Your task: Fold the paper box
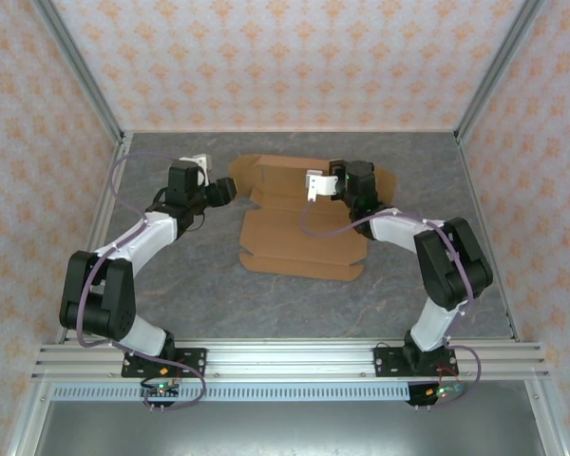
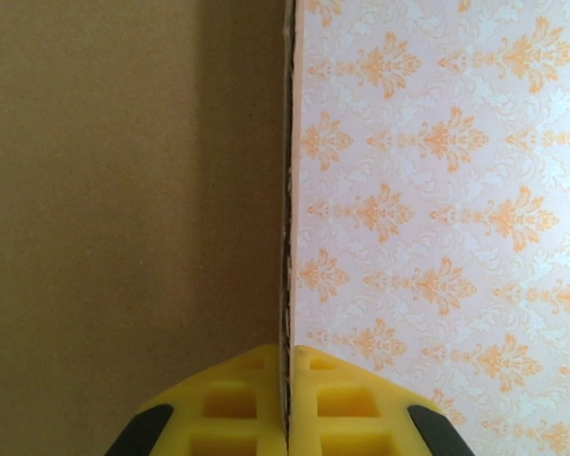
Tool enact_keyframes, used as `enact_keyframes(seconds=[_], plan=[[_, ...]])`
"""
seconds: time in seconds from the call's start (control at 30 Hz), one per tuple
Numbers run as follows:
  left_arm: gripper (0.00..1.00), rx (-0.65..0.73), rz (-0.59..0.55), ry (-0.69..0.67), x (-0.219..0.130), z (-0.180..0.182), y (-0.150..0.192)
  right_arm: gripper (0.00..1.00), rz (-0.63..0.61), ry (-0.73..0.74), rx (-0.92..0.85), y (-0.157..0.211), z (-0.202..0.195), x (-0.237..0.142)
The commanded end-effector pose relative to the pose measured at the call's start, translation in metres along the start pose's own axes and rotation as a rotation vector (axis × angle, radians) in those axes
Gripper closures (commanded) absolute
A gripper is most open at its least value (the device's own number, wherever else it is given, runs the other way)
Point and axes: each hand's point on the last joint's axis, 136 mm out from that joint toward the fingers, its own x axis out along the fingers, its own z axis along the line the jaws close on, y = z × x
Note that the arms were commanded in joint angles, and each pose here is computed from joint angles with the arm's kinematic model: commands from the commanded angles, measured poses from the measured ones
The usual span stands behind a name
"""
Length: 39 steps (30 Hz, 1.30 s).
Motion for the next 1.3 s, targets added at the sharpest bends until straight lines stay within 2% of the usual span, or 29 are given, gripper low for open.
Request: enact_keyframes(seconds=[0.0, 0.3, 0.57, 0.8, 0.93, 1.13, 1.27], plan=[[0.31, 0.024, -0.018, -0.008, -0.005, 0.002, -0.005, 1.00, -0.018, -0.049, -0.026, -0.006, 0.022, 0.001], [0.27, 0.109, -0.040, 0.028, 0.007, 0.009, -0.018, 1.00, -0.010, -0.042, -0.031, -0.005, 0.016, 0.002], [0.29, 0.211, 0.043, 0.108, 0.028, 0.001, -0.022, 1.00, -0.011, -0.023, -0.028, -0.006, 0.006, 0.004], [0.26, 0.210, 0.077, 0.196, 0.035, 0.006, -0.030, 1.00, -0.020, -0.016, -0.036, -0.008, -0.003, 0.008], [0.17, 0.212, 0.139, 0.289, 0.048, 0.001, -0.027, 1.00, -0.020, -0.009, -0.042, -0.009, -0.008, 0.008], [0.16, 0.201, 0.158, 0.337, 0.064, 0.000, -0.035, 1.00, -0.018, -0.008, -0.048, -0.008, -0.012, 0.009], [0.16, 0.185, 0.198, 0.391, 0.084, -0.001, -0.027, 1.00, -0.014, -0.009, -0.045, -0.008, -0.012, 0.011]])
